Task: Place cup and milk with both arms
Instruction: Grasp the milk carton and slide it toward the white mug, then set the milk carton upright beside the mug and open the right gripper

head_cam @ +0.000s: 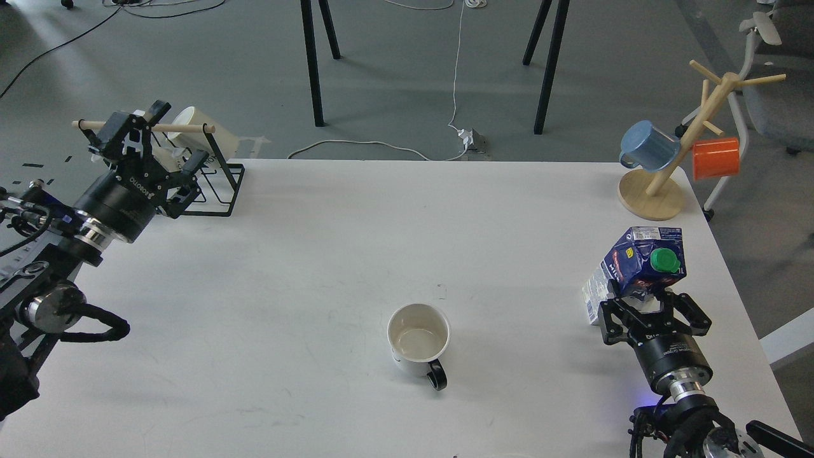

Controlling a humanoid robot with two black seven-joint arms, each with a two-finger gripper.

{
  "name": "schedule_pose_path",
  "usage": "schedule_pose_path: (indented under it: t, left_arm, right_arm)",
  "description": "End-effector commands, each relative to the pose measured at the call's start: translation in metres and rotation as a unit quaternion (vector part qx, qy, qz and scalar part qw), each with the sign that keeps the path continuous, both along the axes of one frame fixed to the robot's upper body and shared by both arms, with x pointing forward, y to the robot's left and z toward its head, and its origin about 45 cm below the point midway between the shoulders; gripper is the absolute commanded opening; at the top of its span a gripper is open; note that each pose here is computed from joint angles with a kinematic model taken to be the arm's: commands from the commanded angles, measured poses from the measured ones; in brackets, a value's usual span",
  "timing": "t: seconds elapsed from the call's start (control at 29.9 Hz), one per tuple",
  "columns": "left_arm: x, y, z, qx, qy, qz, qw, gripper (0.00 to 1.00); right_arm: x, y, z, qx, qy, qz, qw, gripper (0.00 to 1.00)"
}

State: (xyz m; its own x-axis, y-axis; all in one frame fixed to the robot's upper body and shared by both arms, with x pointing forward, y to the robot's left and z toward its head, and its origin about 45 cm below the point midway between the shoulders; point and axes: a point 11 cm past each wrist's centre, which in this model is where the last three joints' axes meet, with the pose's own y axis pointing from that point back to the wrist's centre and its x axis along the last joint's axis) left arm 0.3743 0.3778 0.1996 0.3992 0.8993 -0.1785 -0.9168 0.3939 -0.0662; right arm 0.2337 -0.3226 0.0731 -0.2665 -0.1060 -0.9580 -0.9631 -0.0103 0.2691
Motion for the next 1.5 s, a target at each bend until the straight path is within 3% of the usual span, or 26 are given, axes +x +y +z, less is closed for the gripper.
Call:
schedule_pose_path:
  t: [0.0,0.3,0.57,0.8,1.47]
  left_arm:
    - [0.000,0.003,-0.003,0.002,0.004,0.004,1.000,0.99]
    - [0.000,0.003,-0.003,0.002,0.004,0.005,1.000,0.99]
    - [-0.001,0.002,-0.005,0.001,0.006,0.005,1.000,0.99]
    - [-0.001,0.007,-0.006,0.005,0.009,0.009,1.000,0.99]
    - [-0.002,0.007,-0.007,0.005,0.010,0.010,1.000,0.99]
  right_arm:
    - [-0.001,0.001,0.000,-0.004,-0.001,0.005,1.000,0.24]
    - [-0.002,0.012,0.005,0.008,-0.006,0.017,1.000,0.22]
    - [-0.010,0.084,0.030,0.058,-0.055,0.098,0.992,0.22]
    - [-0.035,0.144,0.022,0.097,-0.048,0.150,0.983,0.23]
    - [-0.071,0.164,0.007,0.110,-0.008,0.180,0.977,0.27]
